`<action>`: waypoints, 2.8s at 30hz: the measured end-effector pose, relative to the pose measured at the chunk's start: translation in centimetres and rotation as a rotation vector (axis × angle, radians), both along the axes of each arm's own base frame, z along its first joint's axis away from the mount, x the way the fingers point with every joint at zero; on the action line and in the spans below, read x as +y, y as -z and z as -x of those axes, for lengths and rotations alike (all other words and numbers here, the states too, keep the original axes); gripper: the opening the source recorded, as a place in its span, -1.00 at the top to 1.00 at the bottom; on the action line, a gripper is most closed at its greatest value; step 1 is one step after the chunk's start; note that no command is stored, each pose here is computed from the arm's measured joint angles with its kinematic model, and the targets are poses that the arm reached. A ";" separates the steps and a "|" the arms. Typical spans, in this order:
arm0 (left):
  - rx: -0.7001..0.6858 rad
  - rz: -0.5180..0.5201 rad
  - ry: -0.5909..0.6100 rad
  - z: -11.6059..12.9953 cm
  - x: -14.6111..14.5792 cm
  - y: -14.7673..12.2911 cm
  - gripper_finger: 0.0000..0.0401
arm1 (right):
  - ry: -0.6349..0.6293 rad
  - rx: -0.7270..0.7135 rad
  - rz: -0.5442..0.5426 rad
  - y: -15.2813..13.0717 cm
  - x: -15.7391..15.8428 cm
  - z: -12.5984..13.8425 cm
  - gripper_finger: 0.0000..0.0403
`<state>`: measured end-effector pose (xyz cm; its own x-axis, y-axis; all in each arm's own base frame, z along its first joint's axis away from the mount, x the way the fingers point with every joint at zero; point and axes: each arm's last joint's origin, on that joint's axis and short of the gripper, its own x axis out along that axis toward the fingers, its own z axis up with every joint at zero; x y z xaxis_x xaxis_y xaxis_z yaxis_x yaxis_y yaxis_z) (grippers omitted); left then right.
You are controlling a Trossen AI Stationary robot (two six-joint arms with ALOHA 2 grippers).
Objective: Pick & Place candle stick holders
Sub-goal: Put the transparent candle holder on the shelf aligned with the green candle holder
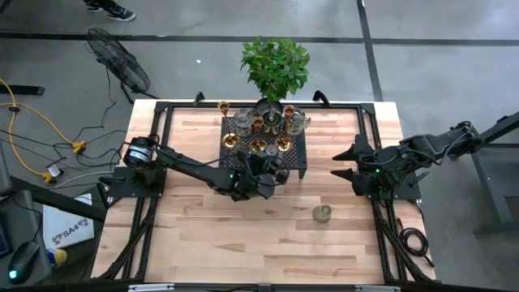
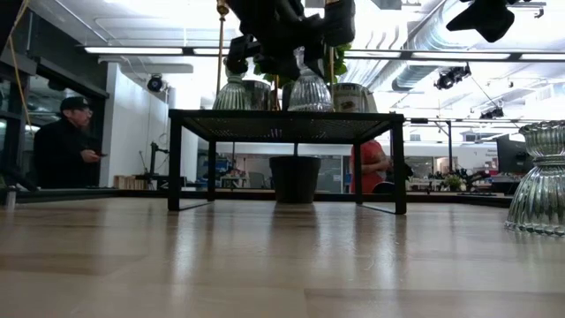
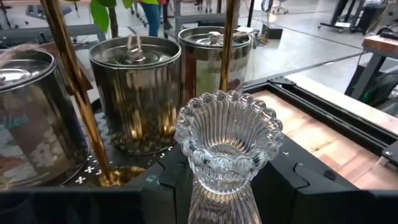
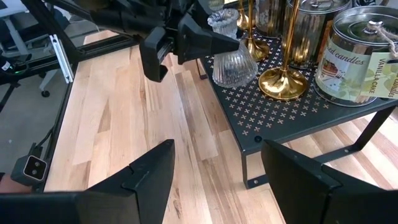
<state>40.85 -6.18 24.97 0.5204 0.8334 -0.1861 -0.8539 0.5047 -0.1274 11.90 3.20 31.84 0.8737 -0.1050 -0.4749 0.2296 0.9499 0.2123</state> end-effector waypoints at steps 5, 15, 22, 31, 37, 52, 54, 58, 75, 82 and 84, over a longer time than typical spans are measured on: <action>0.006 0.001 0.003 0.0 0.0 0.1 0.38 | 0.000 0.000 0.000 0.0 0.0 0.0 -0.16; 0.013 0.019 -0.009 0.3 0.1 0.4 0.38 | 0.000 0.000 0.000 0.0 0.0 0.0 -0.16; 0.021 0.021 -0.012 0.2 0.4 0.5 0.38 | 0.000 0.000 0.000 0.0 0.0 0.0 -0.16; 0.030 0.021 -0.007 0.1 0.6 0.5 0.38 | 0.000 0.000 0.000 0.0 0.0 0.0 -0.16; 0.031 0.026 -0.006 0.1 0.9 0.5 0.36 | 0.000 0.000 0.000 0.0 0.0 0.0 -0.16; 0.022 0.004 -0.041 0.1 0.9 0.5 -0.16 | 0.000 0.000 0.000 0.0 0.0 0.0 -0.16; 0.019 -0.008 -0.062 0.2 0.9 0.4 -0.17 | 0.000 0.000 0.000 0.0 0.0 0.0 -0.16; 0.015 -0.024 -0.087 0.2 1.0 0.4 -0.17 | 0.000 0.000 0.000 0.0 0.0 0.0 -0.16; 0.033 -0.094 -0.082 -0.2 0.9 -0.7 -0.17 | 0.000 0.000 0.000 0.0 0.0 0.0 -0.16; 0.041 -0.129 -0.073 -0.5 0.9 -1.3 -0.17 | 0.000 0.000 0.000 0.0 0.0 0.0 -0.16; 0.049 -0.140 -0.069 -0.5 0.9 -1.5 -0.17 | 0.000 0.000 0.000 0.0 0.0 0.0 -0.16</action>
<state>41.38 -5.32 26.44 0.4543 0.8864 -0.0893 -0.8905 0.4546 -0.0176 11.90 3.19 31.84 0.8738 -0.1050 -0.4748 0.2295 0.9499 0.2123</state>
